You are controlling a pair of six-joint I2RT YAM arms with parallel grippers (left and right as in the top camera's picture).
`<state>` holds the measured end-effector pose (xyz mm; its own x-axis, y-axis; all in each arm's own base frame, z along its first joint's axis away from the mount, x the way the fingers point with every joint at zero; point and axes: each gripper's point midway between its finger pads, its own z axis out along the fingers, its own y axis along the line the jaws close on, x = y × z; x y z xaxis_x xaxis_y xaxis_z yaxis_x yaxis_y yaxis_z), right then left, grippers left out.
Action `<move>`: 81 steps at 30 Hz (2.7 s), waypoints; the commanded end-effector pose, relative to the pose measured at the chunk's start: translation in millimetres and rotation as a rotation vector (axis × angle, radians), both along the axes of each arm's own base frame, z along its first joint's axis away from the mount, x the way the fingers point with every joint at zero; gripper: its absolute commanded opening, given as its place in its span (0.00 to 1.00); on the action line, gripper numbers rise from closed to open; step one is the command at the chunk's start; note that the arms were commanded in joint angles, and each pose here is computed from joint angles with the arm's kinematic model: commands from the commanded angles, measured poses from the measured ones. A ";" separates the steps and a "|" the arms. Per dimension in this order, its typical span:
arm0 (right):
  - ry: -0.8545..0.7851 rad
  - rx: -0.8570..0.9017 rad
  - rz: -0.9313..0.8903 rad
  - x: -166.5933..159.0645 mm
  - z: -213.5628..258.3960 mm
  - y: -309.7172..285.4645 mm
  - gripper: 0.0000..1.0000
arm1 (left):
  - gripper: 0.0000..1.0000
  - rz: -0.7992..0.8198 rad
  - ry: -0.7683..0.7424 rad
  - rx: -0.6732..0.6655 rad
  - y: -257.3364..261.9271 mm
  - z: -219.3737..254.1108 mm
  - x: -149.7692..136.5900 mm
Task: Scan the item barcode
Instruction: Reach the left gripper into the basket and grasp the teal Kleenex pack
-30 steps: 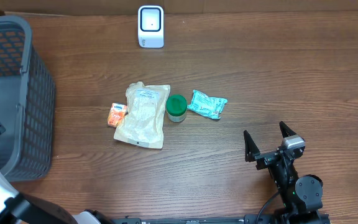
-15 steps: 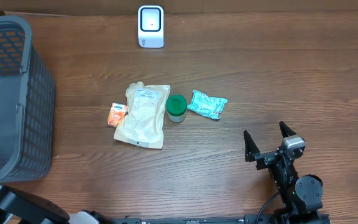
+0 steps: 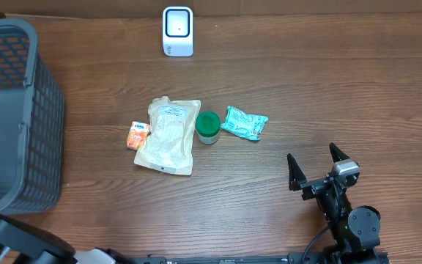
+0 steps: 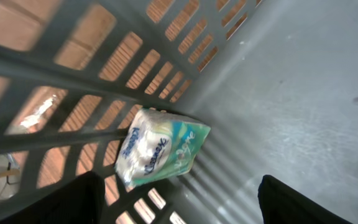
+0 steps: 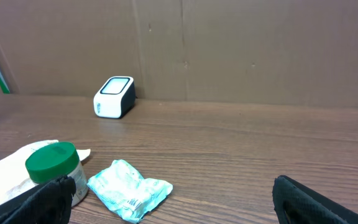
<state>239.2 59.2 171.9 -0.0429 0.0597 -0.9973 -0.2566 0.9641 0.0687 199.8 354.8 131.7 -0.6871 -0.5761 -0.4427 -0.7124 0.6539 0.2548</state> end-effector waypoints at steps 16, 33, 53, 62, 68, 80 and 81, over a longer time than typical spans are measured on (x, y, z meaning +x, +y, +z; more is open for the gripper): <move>-0.005 0.002 -0.005 0.2 -1.3 -0.5 1.00 | 0.73 0.051 0.079 -0.134 6.9 -74.2 -6.3; -0.005 0.002 -0.005 0.2 -1.3 -0.6 1.00 | 0.67 -0.022 0.025 -0.174 -11.3 -76.7 23.0; -0.005 0.002 -0.005 0.2 -1.3 -0.5 1.00 | 0.58 -0.018 0.024 -0.196 -22.9 -100.6 17.3; -0.005 0.002 -0.005 0.2 -1.3 -0.5 1.00 | 0.56 -0.020 0.012 -0.220 -25.6 -109.2 20.0; -0.005 0.002 -0.005 0.2 -1.3 -0.6 1.00 | 0.47 -0.018 0.029 -0.247 -27.9 -122.3 18.8; -0.005 0.002 -0.005 0.2 -1.3 -0.6 1.00 | 0.04 0.039 -0.039 -0.257 -20.4 -82.5 34.2; -0.005 0.002 -0.005 0.2 -1.3 -0.6 1.00 | 0.04 0.040 -0.061 -0.251 -18.5 -69.8 40.0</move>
<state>239.1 59.2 171.9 -0.0429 0.0597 -0.9973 -0.2569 0.9640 0.0687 220.3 333.9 45.2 -0.6854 -0.6690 -0.2876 -0.7181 0.6863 0.1149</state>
